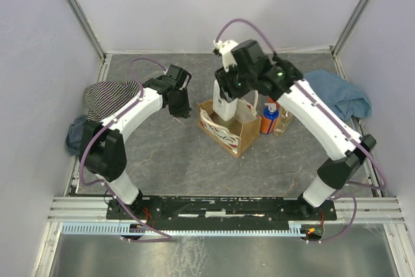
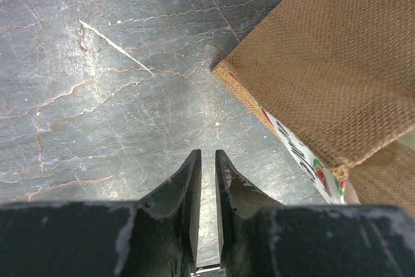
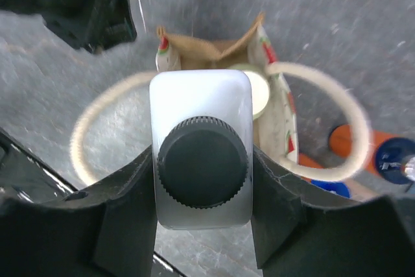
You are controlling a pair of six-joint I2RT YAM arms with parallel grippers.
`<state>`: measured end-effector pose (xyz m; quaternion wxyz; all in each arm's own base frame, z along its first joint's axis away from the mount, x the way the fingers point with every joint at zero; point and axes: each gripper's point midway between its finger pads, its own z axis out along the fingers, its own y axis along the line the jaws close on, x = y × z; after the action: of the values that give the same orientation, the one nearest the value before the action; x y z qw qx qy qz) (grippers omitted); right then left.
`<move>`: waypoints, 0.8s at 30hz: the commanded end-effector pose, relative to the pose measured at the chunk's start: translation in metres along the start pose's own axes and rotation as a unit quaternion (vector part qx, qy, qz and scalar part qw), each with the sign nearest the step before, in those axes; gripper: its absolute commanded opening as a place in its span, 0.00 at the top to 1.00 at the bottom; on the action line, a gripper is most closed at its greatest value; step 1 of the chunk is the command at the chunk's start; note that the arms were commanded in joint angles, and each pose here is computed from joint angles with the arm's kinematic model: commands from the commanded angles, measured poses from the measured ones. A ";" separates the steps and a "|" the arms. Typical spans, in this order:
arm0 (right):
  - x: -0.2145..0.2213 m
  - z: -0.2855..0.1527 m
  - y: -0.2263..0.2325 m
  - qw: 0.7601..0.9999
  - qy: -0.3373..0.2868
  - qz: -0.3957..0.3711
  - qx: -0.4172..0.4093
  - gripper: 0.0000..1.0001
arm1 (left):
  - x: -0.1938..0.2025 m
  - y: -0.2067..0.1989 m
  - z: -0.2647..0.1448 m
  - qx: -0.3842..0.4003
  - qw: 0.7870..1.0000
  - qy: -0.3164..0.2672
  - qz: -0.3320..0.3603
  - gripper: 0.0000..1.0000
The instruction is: Take the personal care products out of the canvas bag
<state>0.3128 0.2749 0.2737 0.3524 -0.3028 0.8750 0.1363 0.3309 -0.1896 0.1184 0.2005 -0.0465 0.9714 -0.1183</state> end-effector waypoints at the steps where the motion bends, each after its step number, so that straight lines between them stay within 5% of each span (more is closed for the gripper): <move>1: -0.082 -0.094 -0.038 0.984 -0.162 0.011 0.074 0.70 | -0.009 -0.010 -0.008 0.019 1.000 -0.012 0.004 0.78; 10: -0.123 -0.134 -0.113 0.950 -0.251 0.076 0.168 0.69 | -0.008 -0.009 -0.009 0.018 1.000 -0.012 0.005 0.79; 24: -0.108 -0.072 -0.179 0.939 -0.228 0.126 0.223 0.70 | -0.008 -0.009 -0.009 0.018 1.000 -0.013 0.007 0.79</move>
<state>0.4245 0.1464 0.3565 0.4985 -0.0989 0.8608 0.0272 0.3309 -0.1898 0.1184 0.2003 -0.0465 0.9714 -0.1186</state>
